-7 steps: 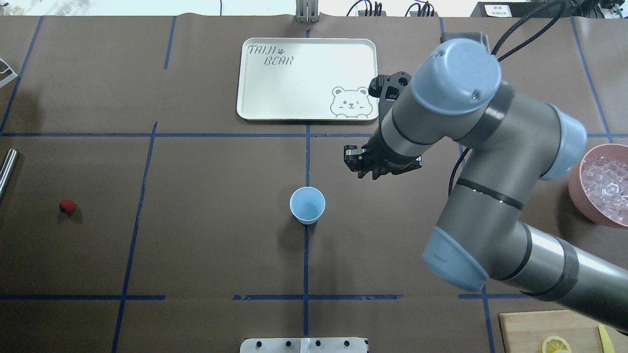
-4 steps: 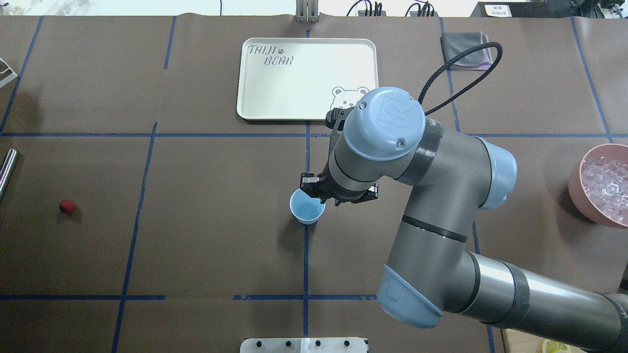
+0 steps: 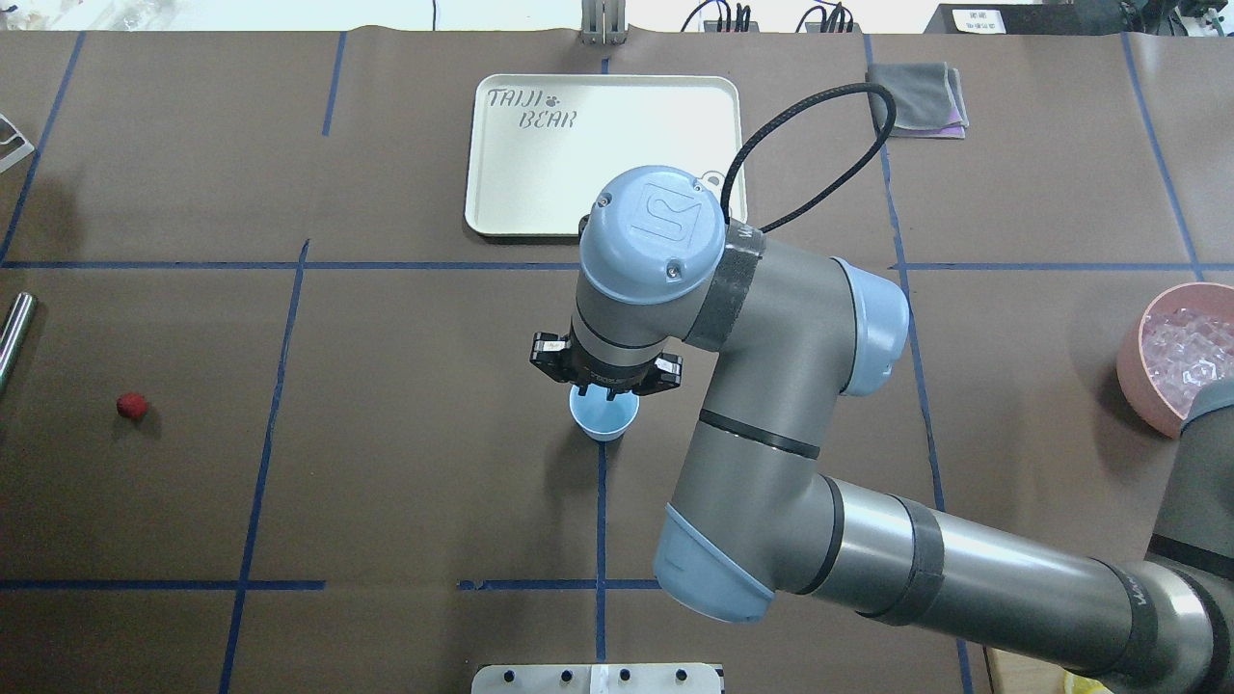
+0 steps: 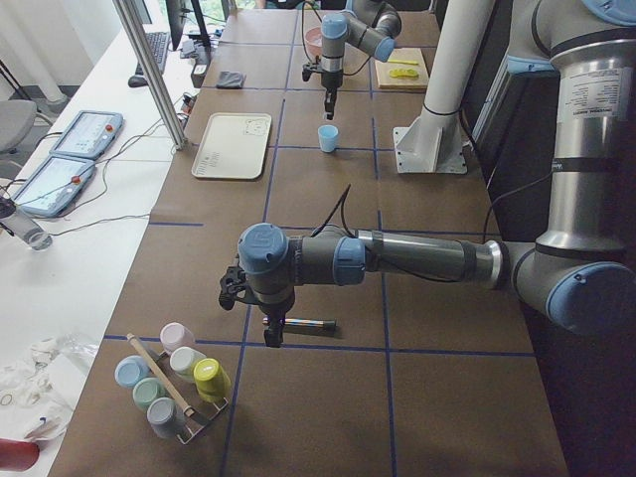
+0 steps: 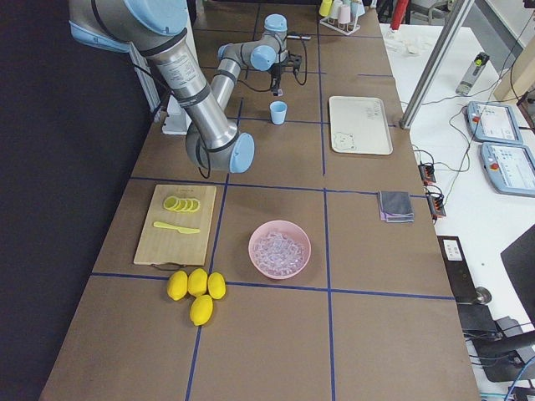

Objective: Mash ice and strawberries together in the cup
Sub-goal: 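Lower the ice cube into the blue cup and open the right gripper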

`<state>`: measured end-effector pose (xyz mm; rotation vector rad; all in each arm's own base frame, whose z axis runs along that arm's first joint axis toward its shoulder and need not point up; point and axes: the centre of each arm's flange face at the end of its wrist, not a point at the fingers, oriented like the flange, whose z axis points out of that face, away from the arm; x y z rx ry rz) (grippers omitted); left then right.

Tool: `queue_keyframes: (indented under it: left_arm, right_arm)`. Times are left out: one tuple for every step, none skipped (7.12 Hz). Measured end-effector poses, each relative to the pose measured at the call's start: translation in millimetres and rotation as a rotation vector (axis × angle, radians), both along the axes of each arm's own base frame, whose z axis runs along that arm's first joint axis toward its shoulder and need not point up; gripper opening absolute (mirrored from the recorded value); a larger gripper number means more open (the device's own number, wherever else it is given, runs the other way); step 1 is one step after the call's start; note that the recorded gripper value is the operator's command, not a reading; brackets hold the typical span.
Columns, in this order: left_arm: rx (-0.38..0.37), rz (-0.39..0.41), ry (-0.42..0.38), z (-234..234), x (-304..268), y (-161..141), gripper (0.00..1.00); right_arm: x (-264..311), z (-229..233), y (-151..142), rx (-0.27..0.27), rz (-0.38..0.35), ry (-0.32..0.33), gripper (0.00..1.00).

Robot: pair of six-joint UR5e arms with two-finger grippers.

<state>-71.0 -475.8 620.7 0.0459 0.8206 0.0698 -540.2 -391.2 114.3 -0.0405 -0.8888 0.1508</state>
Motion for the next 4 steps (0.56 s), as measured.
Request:
queue_keyframes:
  left_arm:
    - [0.000, 0.000, 0.000, 0, 0, 0, 1.00]
    - [0.000, 0.000, 0.000, 0, 0, 0, 1.00]
    - [0.000, 0.000, 0.000, 0, 0, 0, 1.00]
    - [0.001, 0.000, 0.000, 0, 0, 0, 1.00]
  right_arm:
    - [-5, 1, -2, -0.004, -0.001, 0.008, 0.02]
    - [-9, 4, -3, -0.008, -0.003, 0.017, 0.02]
    - [-12, 7, -3, -0.012, -0.005, 0.024, 0.03]
    - [-15, 9, -1, -0.014, -0.008, 0.028, 0.07]
